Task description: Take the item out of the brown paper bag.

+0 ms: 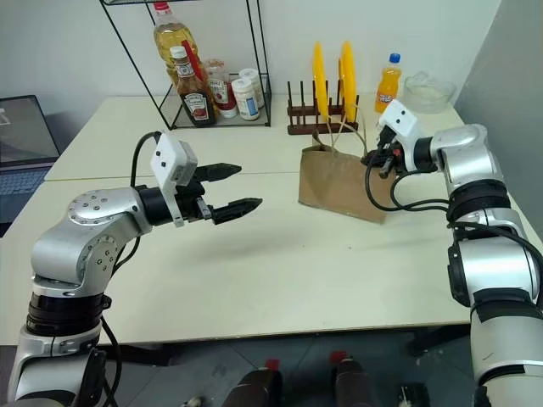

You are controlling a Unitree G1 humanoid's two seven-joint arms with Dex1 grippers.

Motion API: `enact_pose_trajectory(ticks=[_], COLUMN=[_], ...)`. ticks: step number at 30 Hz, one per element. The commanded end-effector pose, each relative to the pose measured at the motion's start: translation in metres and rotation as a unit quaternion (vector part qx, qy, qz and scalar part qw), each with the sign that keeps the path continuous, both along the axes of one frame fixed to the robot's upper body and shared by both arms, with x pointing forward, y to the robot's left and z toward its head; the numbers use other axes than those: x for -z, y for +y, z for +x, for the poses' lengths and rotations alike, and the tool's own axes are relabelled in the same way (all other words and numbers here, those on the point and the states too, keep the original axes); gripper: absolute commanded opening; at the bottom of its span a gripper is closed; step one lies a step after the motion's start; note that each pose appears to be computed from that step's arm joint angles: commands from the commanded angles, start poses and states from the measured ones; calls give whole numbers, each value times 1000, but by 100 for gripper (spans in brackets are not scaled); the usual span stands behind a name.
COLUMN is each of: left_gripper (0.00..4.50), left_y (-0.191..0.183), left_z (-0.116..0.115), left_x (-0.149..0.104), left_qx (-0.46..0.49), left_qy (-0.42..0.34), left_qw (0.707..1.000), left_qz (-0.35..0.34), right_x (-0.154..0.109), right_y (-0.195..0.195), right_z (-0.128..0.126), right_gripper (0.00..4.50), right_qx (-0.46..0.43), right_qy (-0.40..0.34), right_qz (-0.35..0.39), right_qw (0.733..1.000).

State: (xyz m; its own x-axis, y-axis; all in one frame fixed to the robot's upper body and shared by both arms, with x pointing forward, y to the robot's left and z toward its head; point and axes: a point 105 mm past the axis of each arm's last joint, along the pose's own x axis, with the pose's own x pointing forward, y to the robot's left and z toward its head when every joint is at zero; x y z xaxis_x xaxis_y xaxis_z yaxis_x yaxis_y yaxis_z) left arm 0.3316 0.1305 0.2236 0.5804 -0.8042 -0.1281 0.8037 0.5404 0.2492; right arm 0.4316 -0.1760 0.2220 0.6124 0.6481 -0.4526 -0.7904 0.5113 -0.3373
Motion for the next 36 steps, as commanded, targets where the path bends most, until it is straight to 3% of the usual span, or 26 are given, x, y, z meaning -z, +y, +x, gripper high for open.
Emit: enact_pose_trajectory(ticks=[1, 11, 20, 23, 34, 36], left_gripper=[450, 450, 450, 450, 450, 450], left_y=[1, -9, -20, -18, -12, -11], left_z=[5, 4, -5, -4, -4, -4], left_x=[-11, -11, -16, -17, -17, -17], left_qx=[6, 42, 81, 76, 66, 65], left_qy=[-29, -27, -30, -34, -33, -33], left_qw=[1000, 999, 996, 997, 997, 997], left_qz=[4, 2, -4, -3, 4, 5], right_x=[-21, -21, -11, -10, 0, 0], right_y=[-5, 5, 15, 15, 6, 5], right_z=[-2, -2, 3, 4, 5, 5], right_gripper=[102, 443, 443, 394, 9, 4], right_qx=[0, -13, -16, -9, -8, -10], right_qy=[-31, -30, -18, -14, -15, -19], right_qz=[-9, -22, -17, -4, -38, -45], right_qw=[999, 999, 1000, 1000, 999, 999])
